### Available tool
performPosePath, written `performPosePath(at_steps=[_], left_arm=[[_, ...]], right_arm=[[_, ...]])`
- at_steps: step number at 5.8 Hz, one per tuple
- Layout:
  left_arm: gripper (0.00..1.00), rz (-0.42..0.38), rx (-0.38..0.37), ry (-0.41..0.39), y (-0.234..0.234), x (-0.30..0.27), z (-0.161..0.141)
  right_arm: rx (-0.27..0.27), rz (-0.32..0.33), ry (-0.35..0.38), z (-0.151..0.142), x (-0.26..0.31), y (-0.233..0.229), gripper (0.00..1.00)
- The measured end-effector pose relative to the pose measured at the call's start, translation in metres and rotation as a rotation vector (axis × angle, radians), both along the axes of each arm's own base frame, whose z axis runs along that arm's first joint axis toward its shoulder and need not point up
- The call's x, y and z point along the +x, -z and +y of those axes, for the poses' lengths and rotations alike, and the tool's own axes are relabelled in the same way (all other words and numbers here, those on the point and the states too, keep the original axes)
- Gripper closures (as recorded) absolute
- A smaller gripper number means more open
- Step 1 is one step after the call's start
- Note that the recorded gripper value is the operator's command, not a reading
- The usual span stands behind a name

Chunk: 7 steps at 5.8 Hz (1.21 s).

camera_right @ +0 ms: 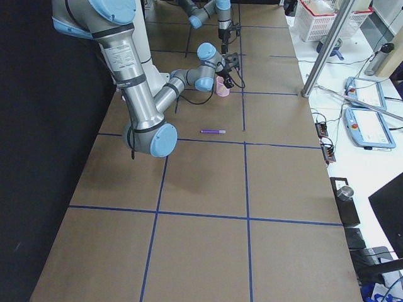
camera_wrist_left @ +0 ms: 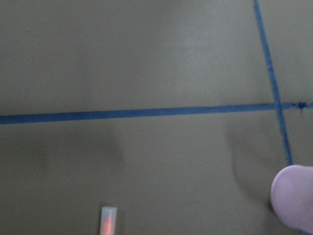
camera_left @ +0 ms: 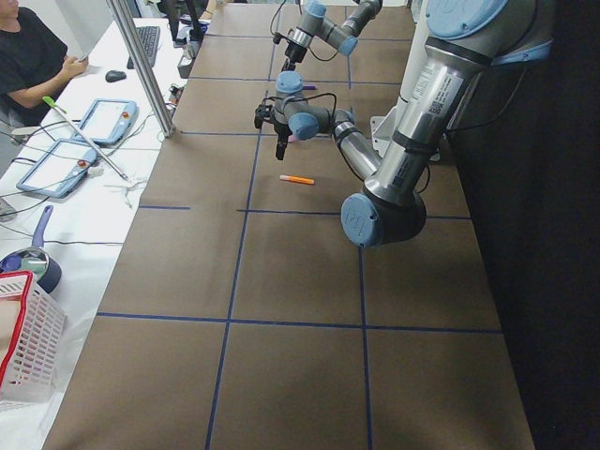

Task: Collect pens into pen holder
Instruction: 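Lower the left gripper onto the orange marker while the right gripper withdraws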

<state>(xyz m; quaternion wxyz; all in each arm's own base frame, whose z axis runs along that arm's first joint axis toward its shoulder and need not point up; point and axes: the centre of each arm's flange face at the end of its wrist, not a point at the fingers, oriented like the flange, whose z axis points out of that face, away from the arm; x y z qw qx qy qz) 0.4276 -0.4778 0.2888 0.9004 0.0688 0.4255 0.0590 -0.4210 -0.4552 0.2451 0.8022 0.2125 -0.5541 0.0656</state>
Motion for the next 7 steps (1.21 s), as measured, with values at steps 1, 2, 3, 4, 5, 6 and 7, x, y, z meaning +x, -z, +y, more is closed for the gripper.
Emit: performPosePath(at_steps=[1, 2, 3, 4, 5, 6, 7], left_arm=[[0.11, -0.044, -0.032, -0.094, -0.018, -0.003, -0.008], [0.11, -0.061, -0.092, -0.161, -0.035, 0.0, -0.017], [0.11, -0.061, -0.181, -0.201, -0.043, 0.007, -0.027], [0.11, -0.058, -0.252, -0.213, -0.041, 0.017, -0.032], [0.15, -0.067, -0.284, -0.209, -0.04, 0.028, -0.036], [0.15, -0.08, -0.289, -0.213, -0.043, 0.038, -0.037], [0.15, -0.099, -0.262, -0.223, -0.047, 0.047, -0.034]], right_arm=[[-0.063, 0.007, 0.054, -0.014, 0.036, -0.025, 0.01], [-0.117, 0.011, 0.087, -0.022, 0.066, -0.048, 0.01], [-0.154, 0.014, 0.101, -0.024, 0.088, -0.065, 0.01], [-0.169, 0.017, 0.104, -0.021, 0.098, -0.074, 0.01], [-0.173, 0.019, 0.104, -0.017, 0.103, -0.078, 0.01], [-0.175, 0.021, 0.103, -0.014, 0.106, -0.081, 0.01], [-0.177, 0.022, 0.102, -0.014, 0.107, -0.082, 0.01]])
